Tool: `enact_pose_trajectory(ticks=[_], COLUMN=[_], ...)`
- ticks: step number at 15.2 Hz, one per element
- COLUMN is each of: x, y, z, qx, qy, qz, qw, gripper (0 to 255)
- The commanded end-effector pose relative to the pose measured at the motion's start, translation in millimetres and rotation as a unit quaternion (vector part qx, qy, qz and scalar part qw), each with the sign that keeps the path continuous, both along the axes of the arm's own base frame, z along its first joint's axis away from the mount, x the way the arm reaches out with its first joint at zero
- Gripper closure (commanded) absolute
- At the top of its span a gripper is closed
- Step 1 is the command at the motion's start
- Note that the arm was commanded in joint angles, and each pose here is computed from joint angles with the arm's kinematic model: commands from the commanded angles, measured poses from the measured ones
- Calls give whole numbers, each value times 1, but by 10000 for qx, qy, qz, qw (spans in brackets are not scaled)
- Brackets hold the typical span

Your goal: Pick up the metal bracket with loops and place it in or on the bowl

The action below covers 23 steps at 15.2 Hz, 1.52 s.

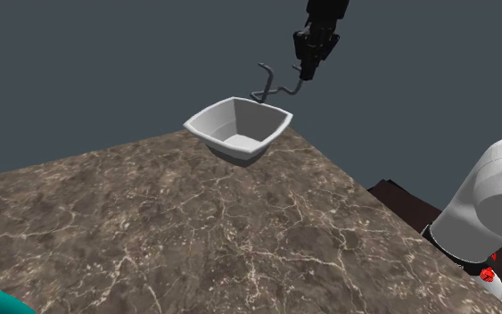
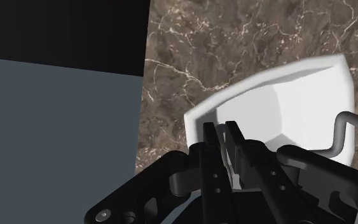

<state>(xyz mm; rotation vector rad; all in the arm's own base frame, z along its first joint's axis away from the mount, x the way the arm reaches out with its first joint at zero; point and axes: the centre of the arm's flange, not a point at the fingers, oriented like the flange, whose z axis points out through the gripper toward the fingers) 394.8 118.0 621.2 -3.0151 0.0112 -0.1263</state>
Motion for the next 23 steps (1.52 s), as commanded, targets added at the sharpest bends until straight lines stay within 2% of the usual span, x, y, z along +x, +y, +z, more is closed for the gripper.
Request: enact_pose_trajectory(ticks=[1,8,23], x=[25,108,108], y=[10,52,52], z=[-1,0,-73], qx=[3,3,3], qy=[4,4,4], qz=[-1,-1,-1], qw=[10000,10000,10000], gripper=[255,255,255])
